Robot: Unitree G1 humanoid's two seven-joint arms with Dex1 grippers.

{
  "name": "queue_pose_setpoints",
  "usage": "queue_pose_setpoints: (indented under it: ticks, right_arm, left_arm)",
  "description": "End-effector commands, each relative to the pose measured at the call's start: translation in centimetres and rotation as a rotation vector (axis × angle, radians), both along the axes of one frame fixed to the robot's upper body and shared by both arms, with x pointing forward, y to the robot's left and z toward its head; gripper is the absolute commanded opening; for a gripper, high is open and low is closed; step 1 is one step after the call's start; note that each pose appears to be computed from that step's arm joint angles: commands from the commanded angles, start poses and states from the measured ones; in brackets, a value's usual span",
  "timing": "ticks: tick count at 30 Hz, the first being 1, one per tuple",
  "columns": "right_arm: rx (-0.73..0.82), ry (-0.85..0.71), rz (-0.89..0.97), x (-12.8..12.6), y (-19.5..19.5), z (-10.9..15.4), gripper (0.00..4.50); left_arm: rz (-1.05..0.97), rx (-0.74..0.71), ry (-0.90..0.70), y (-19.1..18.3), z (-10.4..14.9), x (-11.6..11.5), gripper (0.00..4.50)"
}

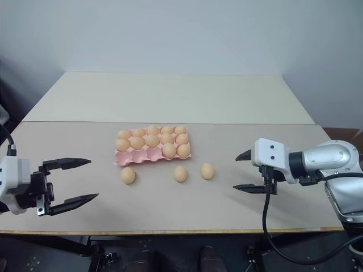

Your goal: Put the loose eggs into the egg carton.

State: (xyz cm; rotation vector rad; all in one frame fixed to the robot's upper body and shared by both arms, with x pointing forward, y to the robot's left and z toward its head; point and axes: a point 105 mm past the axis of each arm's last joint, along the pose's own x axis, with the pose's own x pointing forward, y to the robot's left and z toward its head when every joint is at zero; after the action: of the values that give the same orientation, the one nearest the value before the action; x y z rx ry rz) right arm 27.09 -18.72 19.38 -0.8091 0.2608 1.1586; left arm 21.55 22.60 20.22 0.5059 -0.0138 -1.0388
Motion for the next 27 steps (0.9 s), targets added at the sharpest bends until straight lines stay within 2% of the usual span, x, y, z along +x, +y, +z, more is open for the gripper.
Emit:
queue_pose_setpoints:
  ticks: [1,4,18,27]
  right_arm:
    - [0.006,-0.044,-0.014,-0.1,-0.1,1.0,4.43]
    - [0.007,-0.055,-0.013,0.3,0.2,0.3,4.43]
    - [0.110,-0.052,-0.065,6.3,4.6,-3.3,4.43]
    - [0.117,0.010,-0.076,7.3,5.3,-5.8,4.43]
  left_arm:
    - [-0.015,0.003,-0.010,-0.2,0.4,0.0,4.50]
    - [-0.008,0.014,-0.018,-0.2,0.4,0.1,4.50]
    - [-0.007,0.013,-0.031,-0.8,0.3,0.0,4.50]
    - [0.002,0.012,-0.032,-0.9,0.0,-0.4,4.50]
